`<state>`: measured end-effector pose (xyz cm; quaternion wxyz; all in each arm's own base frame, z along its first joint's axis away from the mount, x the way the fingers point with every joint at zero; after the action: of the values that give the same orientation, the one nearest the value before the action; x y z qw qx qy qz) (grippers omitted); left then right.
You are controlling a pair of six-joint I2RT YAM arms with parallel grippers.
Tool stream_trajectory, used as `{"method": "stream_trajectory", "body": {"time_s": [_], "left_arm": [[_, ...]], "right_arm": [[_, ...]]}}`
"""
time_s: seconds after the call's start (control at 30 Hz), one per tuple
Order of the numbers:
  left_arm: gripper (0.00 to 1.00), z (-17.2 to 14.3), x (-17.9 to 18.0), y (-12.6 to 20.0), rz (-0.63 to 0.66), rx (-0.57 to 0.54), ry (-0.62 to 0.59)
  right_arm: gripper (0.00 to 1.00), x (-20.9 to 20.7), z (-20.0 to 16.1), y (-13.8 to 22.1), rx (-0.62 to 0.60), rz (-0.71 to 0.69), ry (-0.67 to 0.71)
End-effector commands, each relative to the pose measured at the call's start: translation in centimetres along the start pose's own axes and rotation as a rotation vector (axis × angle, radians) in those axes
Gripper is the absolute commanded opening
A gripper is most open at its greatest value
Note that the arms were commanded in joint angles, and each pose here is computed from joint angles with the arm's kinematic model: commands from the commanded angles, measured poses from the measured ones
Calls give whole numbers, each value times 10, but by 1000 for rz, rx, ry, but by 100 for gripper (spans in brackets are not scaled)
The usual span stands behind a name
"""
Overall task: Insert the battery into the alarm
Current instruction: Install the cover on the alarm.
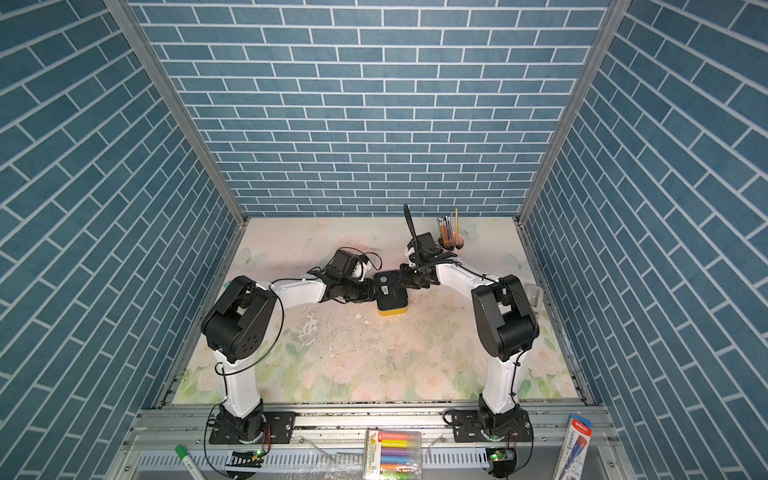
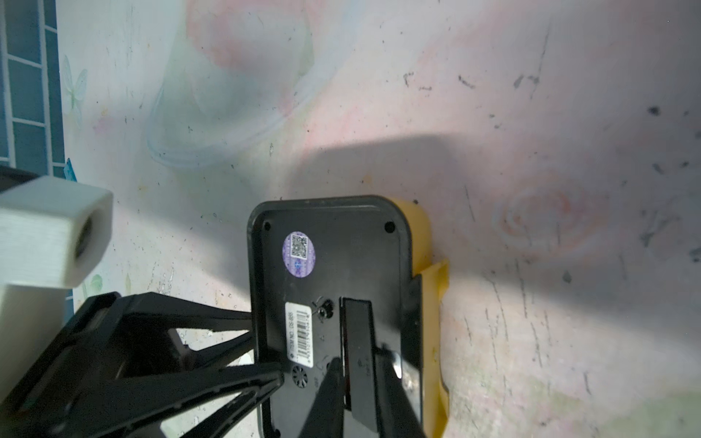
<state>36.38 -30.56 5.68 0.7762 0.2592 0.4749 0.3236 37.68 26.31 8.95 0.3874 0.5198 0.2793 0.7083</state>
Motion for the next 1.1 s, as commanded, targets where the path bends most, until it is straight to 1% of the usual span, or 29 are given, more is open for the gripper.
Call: {"method": "stream_trajectory", "body": {"time_s": [0.0,0.13,0.17,0.27,0.37,0.5,0.57,0.63,0.7,0.87,1.07], "left_arm": [[40,-6,4,-2,2,21,3],[41,-8,3,0,-5,31,-6],[41,-7,1,2,-12,29,-10],[42,-6,-3,6,-29,30,-13],[42,-5,-5,12,-41,31,-5],[42,-4,-7,19,-52,30,-17],[42,-5,-6,21,-52,28,-19],[42,-5,-3,24,-25,25,-1],[43,-1,-5,24,-36,5,-2],[43,2,-5,22,-39,4,0],[43,-1,-2,18,-34,14,5]], "right_arm": [[24,-4,-8,0,52,-39,47],[30,-5,-11,6,120,-77,102],[33,-2,-12,8,144,-70,125],[35,1,-17,14,205,-65,155],[34,2,-21,17,273,-60,158],[29,0,-23,17,333,-87,149],[29,-2,-22,17,344,-104,140],[29,-4,-20,17,351,-127,136],[29,-5,-18,19,357,-142,138],[28,-4,-15,12,370,-136,130],[26,-6,-13,2,385,-132,131]]}}
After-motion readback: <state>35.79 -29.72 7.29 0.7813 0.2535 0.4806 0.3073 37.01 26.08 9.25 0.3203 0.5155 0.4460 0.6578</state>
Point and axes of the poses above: each gripper's point midway between its finger pads, its own y axis back along the fingers, its own x axis along the line the jaws close on, z = x × y, the point moved 1 cm from there along y, back along the fingers, and after that the axes turned 5 degrees about -y, right-handed, at the moved point
